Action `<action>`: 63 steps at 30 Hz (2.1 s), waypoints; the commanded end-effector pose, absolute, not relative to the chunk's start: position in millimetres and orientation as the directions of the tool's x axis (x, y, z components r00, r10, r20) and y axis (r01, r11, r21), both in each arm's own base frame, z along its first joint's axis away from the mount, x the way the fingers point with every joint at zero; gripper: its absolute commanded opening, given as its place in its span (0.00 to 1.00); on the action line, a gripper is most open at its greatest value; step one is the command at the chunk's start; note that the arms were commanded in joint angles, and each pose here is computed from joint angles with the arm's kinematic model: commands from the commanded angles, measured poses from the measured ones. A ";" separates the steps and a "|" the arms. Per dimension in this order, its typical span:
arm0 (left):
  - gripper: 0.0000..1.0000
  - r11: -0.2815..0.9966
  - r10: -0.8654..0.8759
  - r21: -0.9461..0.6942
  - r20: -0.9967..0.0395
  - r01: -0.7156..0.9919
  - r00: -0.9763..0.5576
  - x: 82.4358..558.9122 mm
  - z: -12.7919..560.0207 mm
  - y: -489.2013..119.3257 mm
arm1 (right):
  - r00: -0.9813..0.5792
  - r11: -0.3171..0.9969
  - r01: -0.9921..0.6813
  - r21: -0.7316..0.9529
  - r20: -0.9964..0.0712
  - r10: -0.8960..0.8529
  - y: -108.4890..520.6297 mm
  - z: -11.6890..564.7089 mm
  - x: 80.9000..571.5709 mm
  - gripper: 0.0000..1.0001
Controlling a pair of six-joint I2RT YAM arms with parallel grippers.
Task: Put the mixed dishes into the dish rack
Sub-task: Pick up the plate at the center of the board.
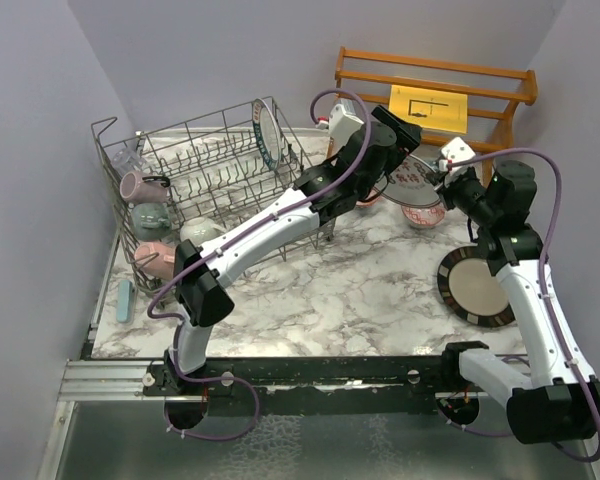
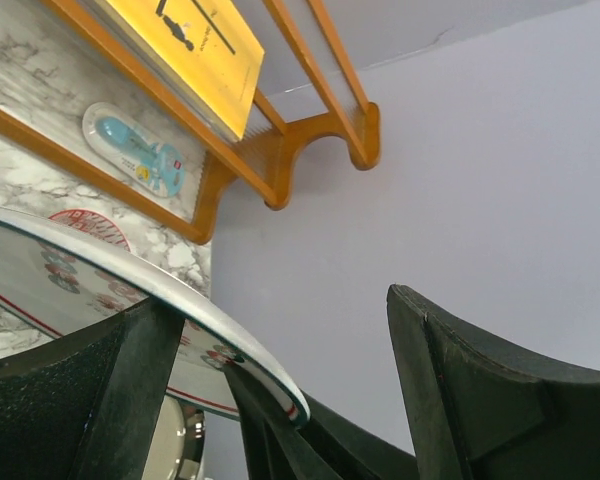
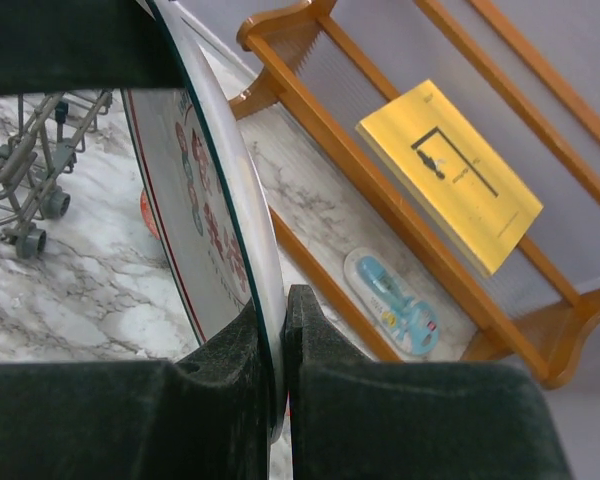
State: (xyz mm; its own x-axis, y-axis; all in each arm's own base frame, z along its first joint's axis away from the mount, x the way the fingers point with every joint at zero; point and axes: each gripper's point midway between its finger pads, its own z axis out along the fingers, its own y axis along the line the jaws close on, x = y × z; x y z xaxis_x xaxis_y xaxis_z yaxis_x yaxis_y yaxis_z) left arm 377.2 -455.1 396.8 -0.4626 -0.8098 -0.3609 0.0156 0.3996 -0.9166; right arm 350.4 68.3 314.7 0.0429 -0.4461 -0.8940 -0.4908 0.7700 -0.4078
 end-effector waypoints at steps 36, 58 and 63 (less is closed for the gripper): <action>0.00 0.187 -0.748 -0.924 0.086 -0.334 -0.658 332.7 325.3 -459.6 | 0.291 0.537 -0.360 -0.763 -0.639 -0.712 86.1 342.6 352.2 0.01; 0.00 0.079 -0.751 -0.994 -0.011 -0.074 -0.660 323.9 373.3 -431.5 | 0.266 0.512 -0.581 -0.632 -0.742 -0.615 112.5 340.9 314.2 0.76; 0.00 0.095 -0.744 -0.995 -0.059 -0.018 -0.665 319.1 374.5 -426.2 | 0.268 0.481 -0.681 -0.552 -0.799 -0.538 128.8 360.8 282.9 1.00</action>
